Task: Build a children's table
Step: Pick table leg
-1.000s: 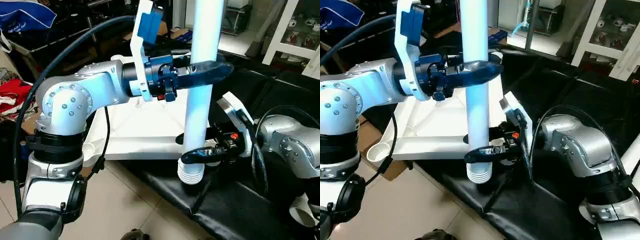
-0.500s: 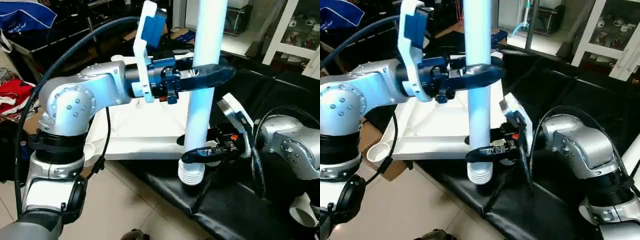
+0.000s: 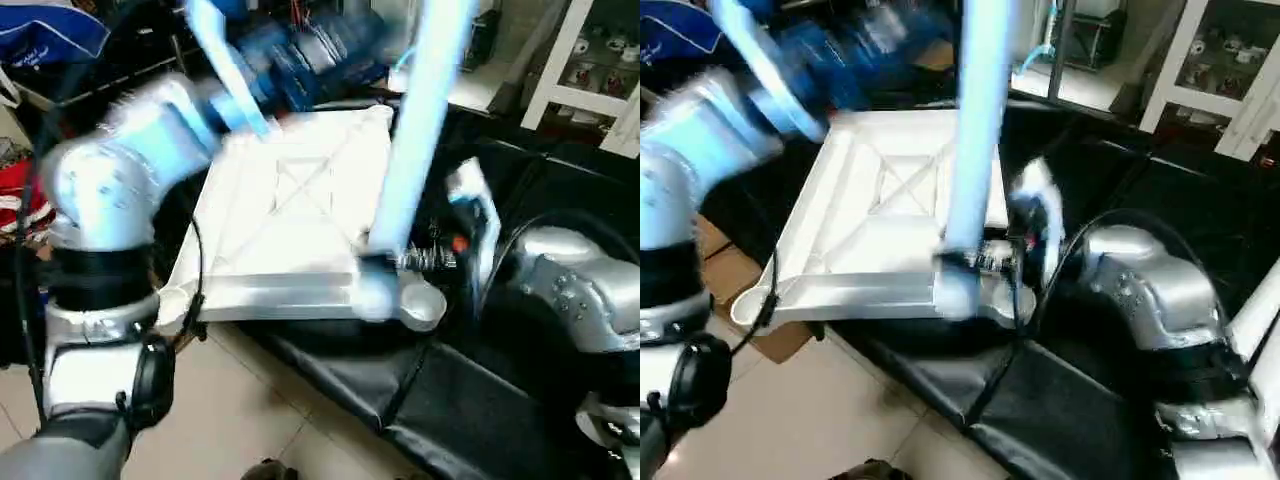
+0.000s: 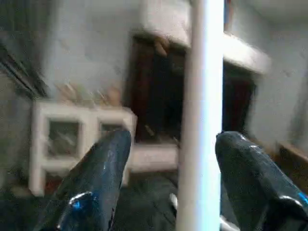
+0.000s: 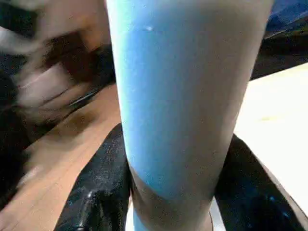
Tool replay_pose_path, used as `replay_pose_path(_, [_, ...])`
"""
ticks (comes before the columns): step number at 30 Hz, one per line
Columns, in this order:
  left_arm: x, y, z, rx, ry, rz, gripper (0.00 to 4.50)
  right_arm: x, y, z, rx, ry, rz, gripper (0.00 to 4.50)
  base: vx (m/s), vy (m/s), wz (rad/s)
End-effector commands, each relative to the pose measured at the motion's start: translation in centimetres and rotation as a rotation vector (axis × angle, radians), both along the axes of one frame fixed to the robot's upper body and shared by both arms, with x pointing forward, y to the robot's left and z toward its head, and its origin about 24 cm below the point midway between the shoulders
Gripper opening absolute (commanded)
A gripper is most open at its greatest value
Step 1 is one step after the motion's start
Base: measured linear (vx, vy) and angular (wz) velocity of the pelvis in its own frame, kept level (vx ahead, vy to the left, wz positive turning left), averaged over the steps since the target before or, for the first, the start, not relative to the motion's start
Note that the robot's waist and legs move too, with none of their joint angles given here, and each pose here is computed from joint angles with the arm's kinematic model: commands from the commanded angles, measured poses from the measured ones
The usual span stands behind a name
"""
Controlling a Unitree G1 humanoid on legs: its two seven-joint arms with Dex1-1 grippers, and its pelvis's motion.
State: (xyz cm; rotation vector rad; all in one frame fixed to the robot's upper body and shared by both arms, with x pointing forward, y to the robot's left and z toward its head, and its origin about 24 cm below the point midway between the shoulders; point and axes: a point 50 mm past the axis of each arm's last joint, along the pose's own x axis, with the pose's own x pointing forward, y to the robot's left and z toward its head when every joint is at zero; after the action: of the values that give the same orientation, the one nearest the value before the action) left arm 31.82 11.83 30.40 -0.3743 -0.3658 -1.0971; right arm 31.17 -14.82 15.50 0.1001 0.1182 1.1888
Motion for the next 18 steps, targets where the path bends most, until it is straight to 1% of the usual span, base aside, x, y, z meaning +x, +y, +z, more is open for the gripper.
replay_pose_path(1, [0.5, 2.5, 1.3, -0.091, -0.066, 0.169, 3.56, 2.2, -1.9, 1.5, 0.031, -0.097, -0.259, 1.86, 0.0, 0.0, 0.0])
replay_pose_path(2, [0.6, 3.4, 1.2, -0.097, -0.081, 0.231, 3.56, 2.6, -2.5, 1.6, 0.037, -0.108, -0.313, 1.86, 0.0, 0.0, 0.0])
replay_pose_path(3, [0.7, 4.1, 0.6, -0.063, -0.086, 0.291, 3.57, 2.8, -3.1, 1.6, 0.03, -0.124, -0.353, 1.86, 0.0, 0.0, 0.0])
replay_pose_path(4, [0.7, 4.2, 0.6, -0.062, -0.086, 0.292, 3.57, 2.8, -3.1, 1.6, 0.03, -0.124, -0.354, 1.86, 0.0, 0.0, 0.0])
replay_pose_path(5, [0.6, 4.5, -1.4, 0.075, -0.092, 0.351, 3.57, 2.5, -3.6, 1.3, 0.015, -0.13, -0.372, 1.86, 0.0, 0.0, 0.0])
replay_pose_path(6, [0.5, 4.2, -3.2, 0.187, -0.077, 0.357, 3.57, 2.1, -3.8, 1.0, 0.003, -0.127, -0.366, 1.86, 0.0, 0.0, 0.0])
replay_pose_path(7, [0.5, 4.2, -3.2, 0.187, -0.077, 0.357, 3.57, 2.1, -3.8, 1.0, 0.003, -0.127, -0.366, 1.86, 0.0, 0.0, 0.0])
replay_pose_path(8, [-0.1, 3.0, -7.3, 0.402, -0.042, 0.298, 3.57, 1.5, -4.0, 0.4, -0.038, -0.128, -0.355, 1.86, 0.0, 0.0, 0.0])
replay_pose_path(10, [-0.8, 2.1, -10.1, 0.524, -0.016, 0.233, 3.57, 1.3, -4.1, 0.0, -0.048, -0.131, -0.36, 1.86, 0.0, 0.0, 0.0])
replay_pose_path(11, [-0.9, 2.0, -10.5, 0.541, -0.012, 0.223, 3.57, 1.2, -4.1, 0.0, -0.048, -0.131, -0.362, 1.86, 0.0, 0.0, 0.0])
replay_pose_path(12, [-1.4, 1.4, -12.4, 0.607, 0.008, 0.173, 3.57, 1.1, -4.3, -0.3, -0.046, -0.134, -0.367, 1.86, 0.0, 0.0, 0.0])
replay_pose_path(13, [-1.7, 1.0, -13.4, 0.63, 0.023, 0.137, 3.57, 1.0, -4.3, -0.4, -0.049, -0.134, -0.364, 1.86, 0.0, 0.0, 0.0])
replay_pose_path(14, [-2.5, 0.3, -15.2, 0.659, 0.045, 0.054, 3.85, 0.7, -4.5, -0.6, -0.062, -0.134, -0.356, 1.86, 0.0, 0.0, 0.0])
replay_pose_path(15, [-3.1, -0.3, -16.4, 0.675, 0.064, -0.016, 3.92, 0.5, -4.6, -0.6, -0.069, -0.132, -0.349, 1.86, 0.0, 0.0, 0.0])
replay_pose_path(16, [-3.3, -0.5, -16.7, 0.68, 0.069, -0.033, 3.92, 0.4, -4.7, -0.6, -0.07, -0.132, -0.347, 1.86, 0.0, 0.0, 0.0])
replay_pose_path(18, [-3.6, -1.3, -18.5, 0.728, 0.078, -0.085, 4.12, 0.0, -4.5, -0.4, -0.055, -0.126, -0.334, 1.86, 0.0, 0.0, 0.0])
